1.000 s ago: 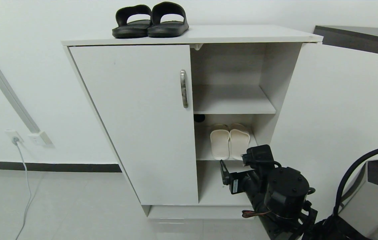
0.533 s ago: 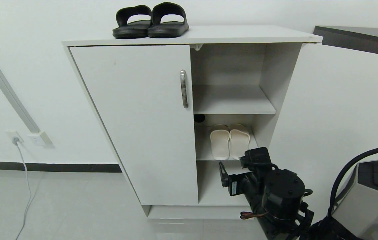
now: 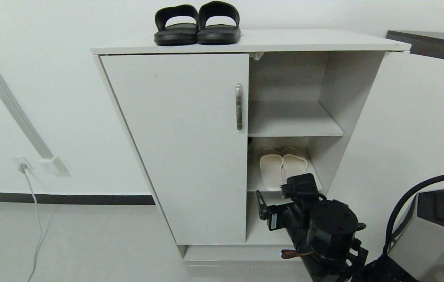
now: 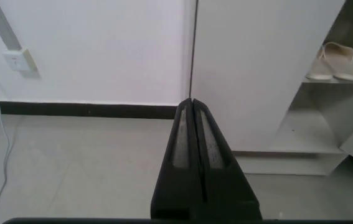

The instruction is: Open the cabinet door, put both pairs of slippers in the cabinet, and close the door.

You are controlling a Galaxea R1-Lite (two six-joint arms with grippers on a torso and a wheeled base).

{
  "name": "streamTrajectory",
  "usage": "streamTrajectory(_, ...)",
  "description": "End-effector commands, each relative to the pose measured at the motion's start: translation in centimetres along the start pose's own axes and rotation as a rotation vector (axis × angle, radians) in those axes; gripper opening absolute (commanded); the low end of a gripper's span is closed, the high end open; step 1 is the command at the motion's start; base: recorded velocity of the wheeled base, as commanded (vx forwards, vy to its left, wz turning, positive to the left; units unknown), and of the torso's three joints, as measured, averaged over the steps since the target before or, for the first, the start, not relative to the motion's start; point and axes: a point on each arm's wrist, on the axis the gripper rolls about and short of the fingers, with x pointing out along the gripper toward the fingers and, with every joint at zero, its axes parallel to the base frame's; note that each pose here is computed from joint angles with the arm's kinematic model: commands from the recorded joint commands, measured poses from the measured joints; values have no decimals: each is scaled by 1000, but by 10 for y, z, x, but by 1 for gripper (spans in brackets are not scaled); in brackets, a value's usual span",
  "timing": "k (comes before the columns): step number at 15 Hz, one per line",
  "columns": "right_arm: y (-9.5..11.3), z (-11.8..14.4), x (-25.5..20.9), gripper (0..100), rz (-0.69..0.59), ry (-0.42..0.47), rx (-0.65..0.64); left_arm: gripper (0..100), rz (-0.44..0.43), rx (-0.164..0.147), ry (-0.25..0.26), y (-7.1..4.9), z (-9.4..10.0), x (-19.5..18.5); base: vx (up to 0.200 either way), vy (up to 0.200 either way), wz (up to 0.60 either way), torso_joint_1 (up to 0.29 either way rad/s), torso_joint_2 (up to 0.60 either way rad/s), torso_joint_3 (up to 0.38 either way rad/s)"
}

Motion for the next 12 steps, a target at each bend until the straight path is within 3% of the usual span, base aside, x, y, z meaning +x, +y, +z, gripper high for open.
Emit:
streamTrajectory(1, 1, -3, 0, 100, 0, 8, -7, 0, 1, 0, 2, 0, 0, 0, 0, 200, 0, 7, 2, -2)
streamTrajectory(8, 1, -3, 0, 100, 0, 4, -5, 0, 1, 0, 2, 0, 0, 0, 0, 200, 0, 2, 4, 2)
streamTrajectory(12, -1, -4, 0, 100, -1, 9, -7, 0, 3, -2, 2, 0, 0, 0, 0, 0, 0, 0, 0, 0)
